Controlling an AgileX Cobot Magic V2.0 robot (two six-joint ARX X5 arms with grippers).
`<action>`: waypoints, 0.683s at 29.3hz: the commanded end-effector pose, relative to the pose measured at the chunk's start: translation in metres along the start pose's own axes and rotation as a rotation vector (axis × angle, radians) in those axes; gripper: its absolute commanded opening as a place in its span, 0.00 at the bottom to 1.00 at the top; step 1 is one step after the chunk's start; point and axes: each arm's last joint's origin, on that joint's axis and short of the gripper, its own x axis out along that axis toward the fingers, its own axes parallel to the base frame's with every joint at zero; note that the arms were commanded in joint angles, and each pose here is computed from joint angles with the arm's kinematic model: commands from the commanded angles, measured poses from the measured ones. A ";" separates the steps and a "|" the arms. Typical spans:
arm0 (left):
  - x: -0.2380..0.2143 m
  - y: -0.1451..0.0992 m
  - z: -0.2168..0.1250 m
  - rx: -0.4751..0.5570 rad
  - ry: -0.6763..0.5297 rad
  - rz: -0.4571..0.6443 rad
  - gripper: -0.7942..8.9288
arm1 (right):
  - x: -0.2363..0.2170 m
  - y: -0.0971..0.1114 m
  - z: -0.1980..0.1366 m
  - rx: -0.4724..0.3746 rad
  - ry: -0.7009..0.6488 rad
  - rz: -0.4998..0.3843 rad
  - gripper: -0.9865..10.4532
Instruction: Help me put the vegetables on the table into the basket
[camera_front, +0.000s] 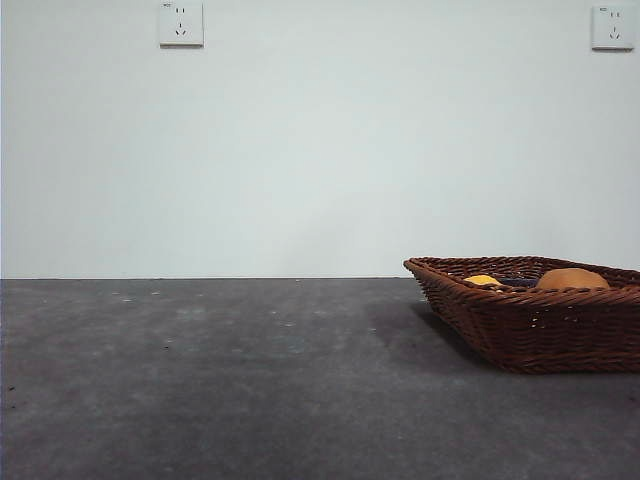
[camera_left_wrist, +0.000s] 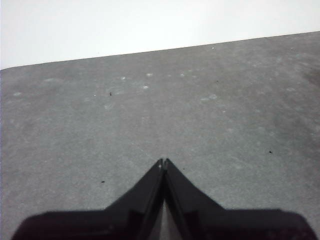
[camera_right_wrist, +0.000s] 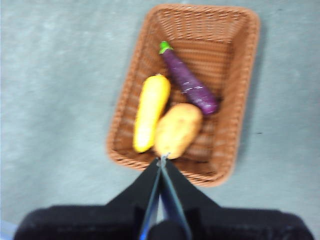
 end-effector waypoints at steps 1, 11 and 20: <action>0.001 0.000 -0.002 -0.007 -0.001 0.001 0.08 | -0.017 0.004 -0.005 -0.043 -0.072 -0.083 0.09; 0.001 0.000 -0.002 -0.007 -0.001 0.001 0.08 | -0.019 0.018 -0.098 -0.129 -0.555 -0.098 0.09; 0.001 0.000 -0.002 -0.007 -0.001 0.001 0.08 | 0.067 0.000 -0.169 -0.048 -0.552 -0.076 0.09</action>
